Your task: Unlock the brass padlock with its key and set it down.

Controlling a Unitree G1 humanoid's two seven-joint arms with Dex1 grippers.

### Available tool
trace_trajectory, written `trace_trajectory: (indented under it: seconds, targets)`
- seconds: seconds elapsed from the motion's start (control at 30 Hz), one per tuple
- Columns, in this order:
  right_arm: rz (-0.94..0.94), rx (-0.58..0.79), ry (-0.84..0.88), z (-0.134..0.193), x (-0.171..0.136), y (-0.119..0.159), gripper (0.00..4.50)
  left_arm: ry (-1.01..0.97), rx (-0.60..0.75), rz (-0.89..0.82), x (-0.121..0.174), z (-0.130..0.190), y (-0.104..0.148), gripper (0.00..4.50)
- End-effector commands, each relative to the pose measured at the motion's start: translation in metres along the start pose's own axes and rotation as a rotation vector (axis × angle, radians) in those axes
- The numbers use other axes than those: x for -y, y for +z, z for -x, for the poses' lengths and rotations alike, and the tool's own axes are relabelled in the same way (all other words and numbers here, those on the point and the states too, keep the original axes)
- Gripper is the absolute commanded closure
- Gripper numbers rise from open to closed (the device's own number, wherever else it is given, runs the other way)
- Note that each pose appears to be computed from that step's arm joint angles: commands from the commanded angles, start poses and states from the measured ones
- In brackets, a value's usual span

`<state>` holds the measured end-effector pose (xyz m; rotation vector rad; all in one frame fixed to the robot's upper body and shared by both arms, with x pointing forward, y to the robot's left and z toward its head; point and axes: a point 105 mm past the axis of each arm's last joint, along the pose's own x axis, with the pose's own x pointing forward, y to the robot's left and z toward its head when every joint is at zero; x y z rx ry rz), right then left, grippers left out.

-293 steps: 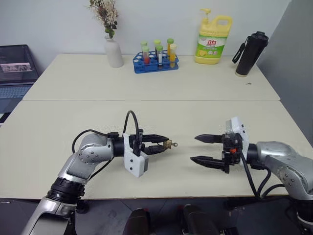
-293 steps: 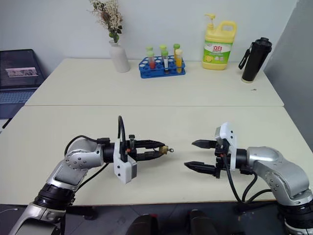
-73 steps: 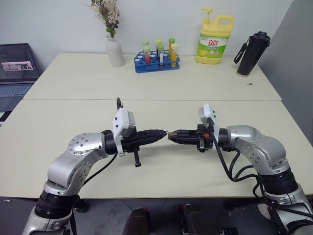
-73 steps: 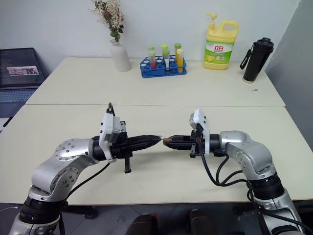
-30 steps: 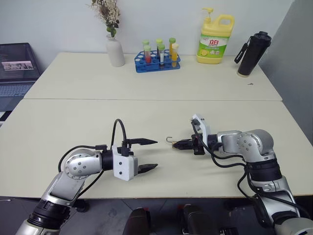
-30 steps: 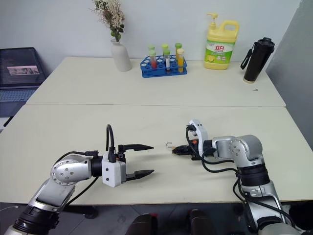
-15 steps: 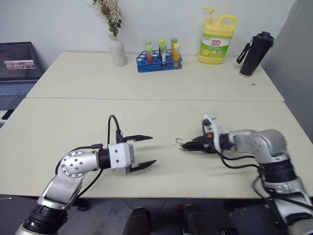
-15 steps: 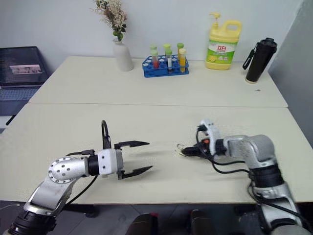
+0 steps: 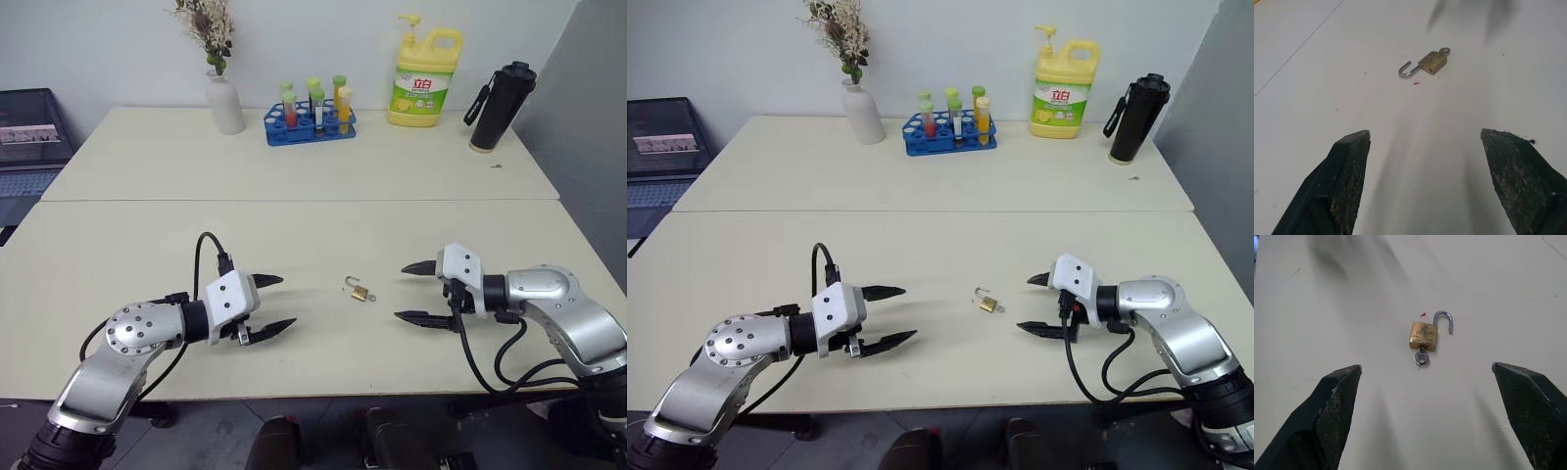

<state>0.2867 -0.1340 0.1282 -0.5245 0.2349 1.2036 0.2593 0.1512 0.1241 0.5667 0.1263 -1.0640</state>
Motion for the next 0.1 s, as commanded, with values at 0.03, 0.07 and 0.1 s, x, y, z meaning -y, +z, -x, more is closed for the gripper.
trace_trajectory:
  seconds: [0.03,0.07,0.1]
  targets:
    - [0.048,0.031,-0.014,0.0018,0.0044,0.0098,0.02,0.0,0.043,-0.029,-0.0057,0.0058,0.0152,0.73]
    - [0.048,0.032,-0.014,0.001,0.0047,0.0096,0.02,-0.004,0.049,-0.021,-0.0052,0.0059,0.0158,0.73]
    - [0.048,0.033,-0.014,0.0,0.0051,0.0096,0.02,-0.006,0.053,-0.016,-0.0055,0.0062,0.0159,0.73]
